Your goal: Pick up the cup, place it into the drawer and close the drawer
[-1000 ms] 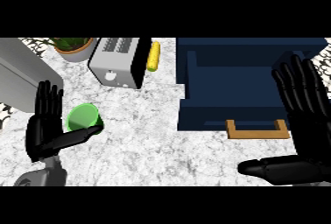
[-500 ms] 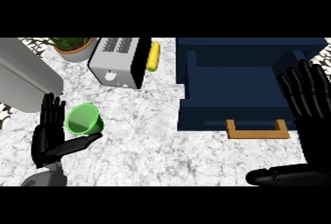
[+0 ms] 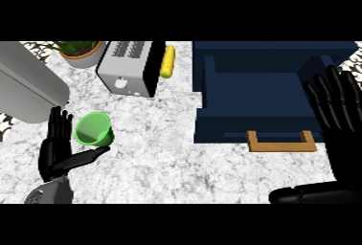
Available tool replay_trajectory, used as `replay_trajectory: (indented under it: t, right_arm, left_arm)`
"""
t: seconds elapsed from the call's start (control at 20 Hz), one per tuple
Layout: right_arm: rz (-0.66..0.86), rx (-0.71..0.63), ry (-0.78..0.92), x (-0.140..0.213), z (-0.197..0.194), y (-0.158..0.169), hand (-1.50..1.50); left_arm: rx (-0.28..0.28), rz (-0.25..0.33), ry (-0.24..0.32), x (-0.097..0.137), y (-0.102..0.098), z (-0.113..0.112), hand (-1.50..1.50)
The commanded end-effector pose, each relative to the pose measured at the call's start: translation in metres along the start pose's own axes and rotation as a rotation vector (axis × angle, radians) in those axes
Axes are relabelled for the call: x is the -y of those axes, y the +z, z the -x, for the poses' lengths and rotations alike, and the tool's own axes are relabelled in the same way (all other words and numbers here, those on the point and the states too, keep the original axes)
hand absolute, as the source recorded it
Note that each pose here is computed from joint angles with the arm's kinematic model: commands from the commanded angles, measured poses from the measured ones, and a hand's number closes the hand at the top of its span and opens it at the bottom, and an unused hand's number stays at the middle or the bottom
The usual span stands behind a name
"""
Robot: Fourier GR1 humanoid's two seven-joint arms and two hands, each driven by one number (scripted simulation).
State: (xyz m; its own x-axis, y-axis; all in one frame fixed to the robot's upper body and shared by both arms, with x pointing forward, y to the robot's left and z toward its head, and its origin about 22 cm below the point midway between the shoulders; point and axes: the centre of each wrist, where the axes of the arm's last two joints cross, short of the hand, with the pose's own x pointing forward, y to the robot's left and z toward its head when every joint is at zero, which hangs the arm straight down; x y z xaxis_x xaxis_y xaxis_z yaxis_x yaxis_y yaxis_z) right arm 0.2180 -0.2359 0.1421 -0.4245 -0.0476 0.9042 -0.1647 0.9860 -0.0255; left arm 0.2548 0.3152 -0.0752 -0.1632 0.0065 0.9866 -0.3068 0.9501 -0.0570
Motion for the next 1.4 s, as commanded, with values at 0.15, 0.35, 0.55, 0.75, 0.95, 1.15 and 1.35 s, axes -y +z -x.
replay_trajectory:
  t: [0.15, 0.35, 0.55, 0.75, 0.95, 1.15, 1.35]
  right_arm:
    - [-0.02, -0.008, -0.004, -0.003, -0.011, -0.017, -1.5]
    - [-0.034, -0.015, 0.0, 0.007, -0.003, -0.007, -1.5]
    - [-0.027, -0.014, -0.017, -0.006, 0.005, -0.009, -1.5]
    - [-0.014, -0.001, -0.01, 0.012, -0.002, -0.006, -1.5]
    - [-0.009, 0.005, 0.006, -0.009, 0.0, -0.005, -1.5]
    - [-0.006, -0.006, -0.019, -0.004, -0.012, -0.004, -1.5]
    - [-0.01, 0.01, -0.01, -0.003, -0.001, -0.002, -1.5]
  left_arm:
    - [0.009, -0.046, 0.01, -0.018, 0.004, 0.027, -1.5]
    - [-0.007, -0.051, 0.003, -0.004, -0.006, 0.032, -1.5]
    - [-0.031, -0.041, 0.005, -0.014, 0.015, 0.052, -1.5]
    - [-0.012, -0.021, 0.01, -0.021, 0.015, 0.057, -1.5]
    - [-0.006, 0.001, 0.024, 0.006, 0.009, 0.063, -1.5]
    - [0.005, 0.014, 0.046, -0.017, -0.007, 0.056, -1.5]
    - [-0.005, -0.011, 0.11, -0.013, -0.003, 0.061, -1.5]
